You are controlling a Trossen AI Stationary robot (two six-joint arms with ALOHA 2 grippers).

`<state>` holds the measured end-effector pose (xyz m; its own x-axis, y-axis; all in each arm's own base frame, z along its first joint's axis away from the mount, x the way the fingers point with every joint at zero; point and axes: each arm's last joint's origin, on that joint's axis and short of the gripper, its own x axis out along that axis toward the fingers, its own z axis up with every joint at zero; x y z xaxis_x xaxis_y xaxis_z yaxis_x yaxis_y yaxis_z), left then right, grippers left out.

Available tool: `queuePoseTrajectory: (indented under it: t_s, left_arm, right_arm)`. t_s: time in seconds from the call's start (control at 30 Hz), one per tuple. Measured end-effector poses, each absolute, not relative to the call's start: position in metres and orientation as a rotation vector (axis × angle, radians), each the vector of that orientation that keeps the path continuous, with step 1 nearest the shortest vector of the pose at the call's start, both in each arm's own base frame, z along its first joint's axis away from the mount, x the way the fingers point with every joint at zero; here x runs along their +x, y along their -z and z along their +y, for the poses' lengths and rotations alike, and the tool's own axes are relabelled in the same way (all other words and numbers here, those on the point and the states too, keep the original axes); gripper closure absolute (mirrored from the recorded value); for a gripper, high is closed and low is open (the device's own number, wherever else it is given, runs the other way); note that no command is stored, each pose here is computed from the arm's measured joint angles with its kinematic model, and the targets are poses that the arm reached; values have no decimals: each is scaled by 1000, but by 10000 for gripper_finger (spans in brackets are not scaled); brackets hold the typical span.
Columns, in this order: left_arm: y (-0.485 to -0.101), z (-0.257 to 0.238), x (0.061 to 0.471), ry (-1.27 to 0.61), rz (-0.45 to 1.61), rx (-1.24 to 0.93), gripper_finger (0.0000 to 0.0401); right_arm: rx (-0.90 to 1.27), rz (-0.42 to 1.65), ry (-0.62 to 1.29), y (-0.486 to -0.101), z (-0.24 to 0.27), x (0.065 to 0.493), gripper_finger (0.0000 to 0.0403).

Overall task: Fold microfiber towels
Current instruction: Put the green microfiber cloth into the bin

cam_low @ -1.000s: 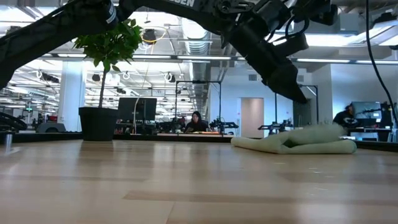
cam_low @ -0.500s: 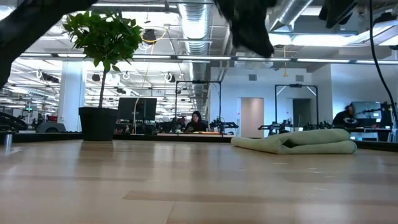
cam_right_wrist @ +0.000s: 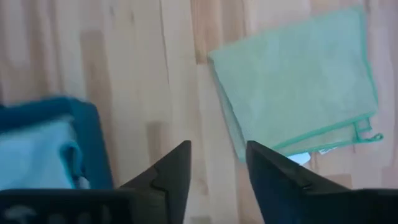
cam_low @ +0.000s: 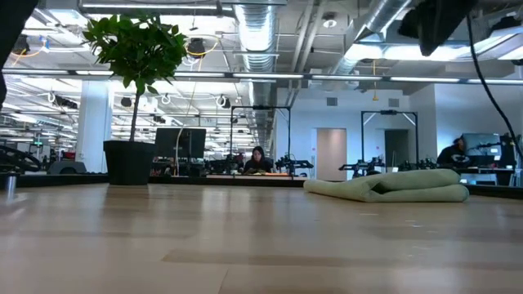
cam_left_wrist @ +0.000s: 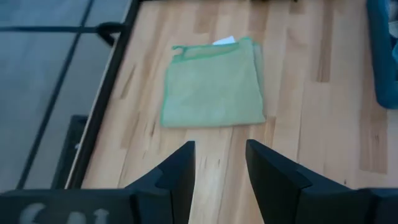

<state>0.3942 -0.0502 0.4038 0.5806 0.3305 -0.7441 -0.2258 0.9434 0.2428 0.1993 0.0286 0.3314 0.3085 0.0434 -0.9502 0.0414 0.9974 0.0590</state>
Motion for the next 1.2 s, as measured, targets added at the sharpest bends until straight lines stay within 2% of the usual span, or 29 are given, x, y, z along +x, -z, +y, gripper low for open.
queuePoseTrajectory:
  t_s: [0.17,0.3,0.6,0.77,1.2]
  left_arm:
    - [-408,-75,373,-413,915,118,266]
    - [-409,-93,359,-438,942,133,266]
    - [-411,-119,339,-410,964,139,266]
    - [-415,-126,333,-401,944,131,266]
    - [-425,-126,323,-411,910,42,266]
  right_arm:
    - [25,1379,-16,-307,33,226,179]
    - [14,1478,-2,-280,35,251,159]
    - [-29,1709,5,-209,40,295,158]
    - [-59,1762,45,-177,38,310,158]
    - [-90,1837,119,-134,22,323,159]
